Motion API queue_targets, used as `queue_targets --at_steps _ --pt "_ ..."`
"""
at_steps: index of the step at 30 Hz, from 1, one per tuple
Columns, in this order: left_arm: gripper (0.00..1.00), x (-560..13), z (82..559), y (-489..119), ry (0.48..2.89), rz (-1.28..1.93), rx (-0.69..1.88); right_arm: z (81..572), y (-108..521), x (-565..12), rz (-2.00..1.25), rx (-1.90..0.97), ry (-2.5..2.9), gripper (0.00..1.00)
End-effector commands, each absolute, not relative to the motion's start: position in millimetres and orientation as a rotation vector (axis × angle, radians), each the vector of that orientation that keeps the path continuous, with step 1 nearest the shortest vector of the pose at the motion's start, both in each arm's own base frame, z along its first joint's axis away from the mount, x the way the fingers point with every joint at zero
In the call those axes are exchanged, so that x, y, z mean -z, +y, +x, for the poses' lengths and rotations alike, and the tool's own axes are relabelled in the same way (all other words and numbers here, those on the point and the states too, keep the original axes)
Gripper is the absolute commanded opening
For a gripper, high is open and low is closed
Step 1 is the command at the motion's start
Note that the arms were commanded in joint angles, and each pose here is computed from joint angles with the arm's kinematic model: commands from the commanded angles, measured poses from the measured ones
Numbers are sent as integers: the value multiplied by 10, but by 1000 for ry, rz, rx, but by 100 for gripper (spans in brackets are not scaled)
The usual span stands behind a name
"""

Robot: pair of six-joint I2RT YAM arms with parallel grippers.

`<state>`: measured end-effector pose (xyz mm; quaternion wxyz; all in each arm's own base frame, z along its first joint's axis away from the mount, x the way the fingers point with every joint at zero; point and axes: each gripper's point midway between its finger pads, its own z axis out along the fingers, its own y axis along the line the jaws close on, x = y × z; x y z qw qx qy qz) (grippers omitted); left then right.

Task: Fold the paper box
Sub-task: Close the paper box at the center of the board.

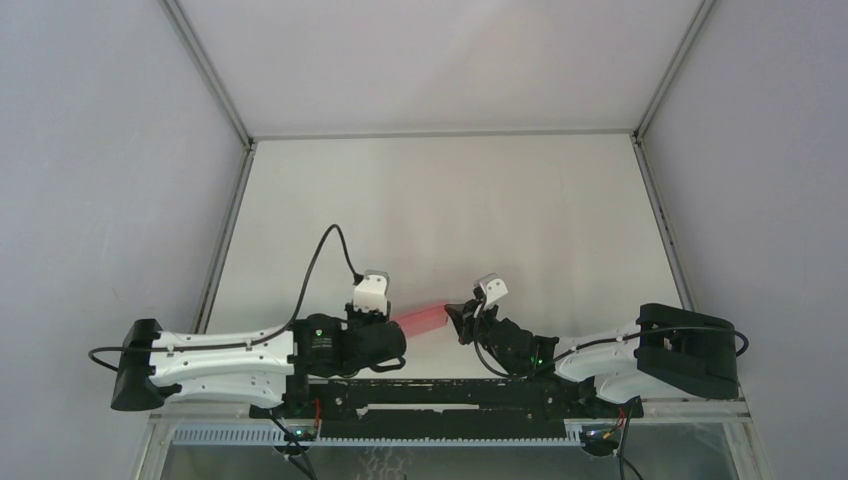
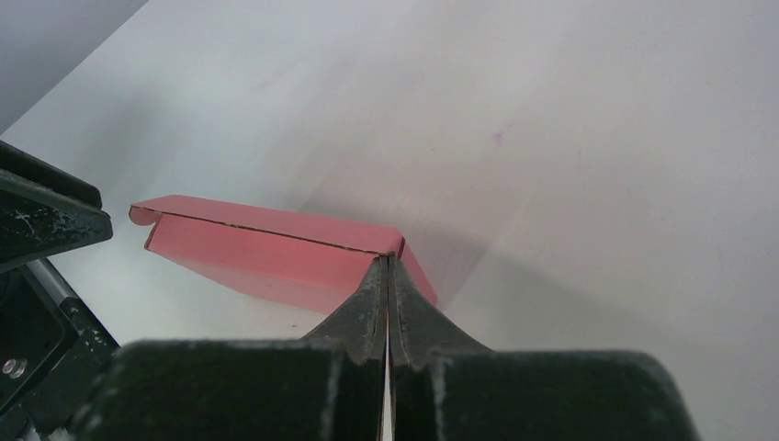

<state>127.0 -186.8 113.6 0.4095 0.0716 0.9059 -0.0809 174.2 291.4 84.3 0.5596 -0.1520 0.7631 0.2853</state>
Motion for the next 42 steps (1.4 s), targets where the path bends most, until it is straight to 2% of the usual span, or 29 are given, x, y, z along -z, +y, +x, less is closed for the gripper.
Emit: queue_targets --at_steps 1,27,42 --pt "31 -1209 1340 -1977 2221 198 241 1679 2846 -641 -418 -610 1859 0" --pt "25 -1101 1402 -1830 2208 215 168 1657 2854 -643 -420 -619 1859 0" --pt "26 -1091 1434 -1909 2202 276 189 1653 2866 -644 -425 -620 1859 0"
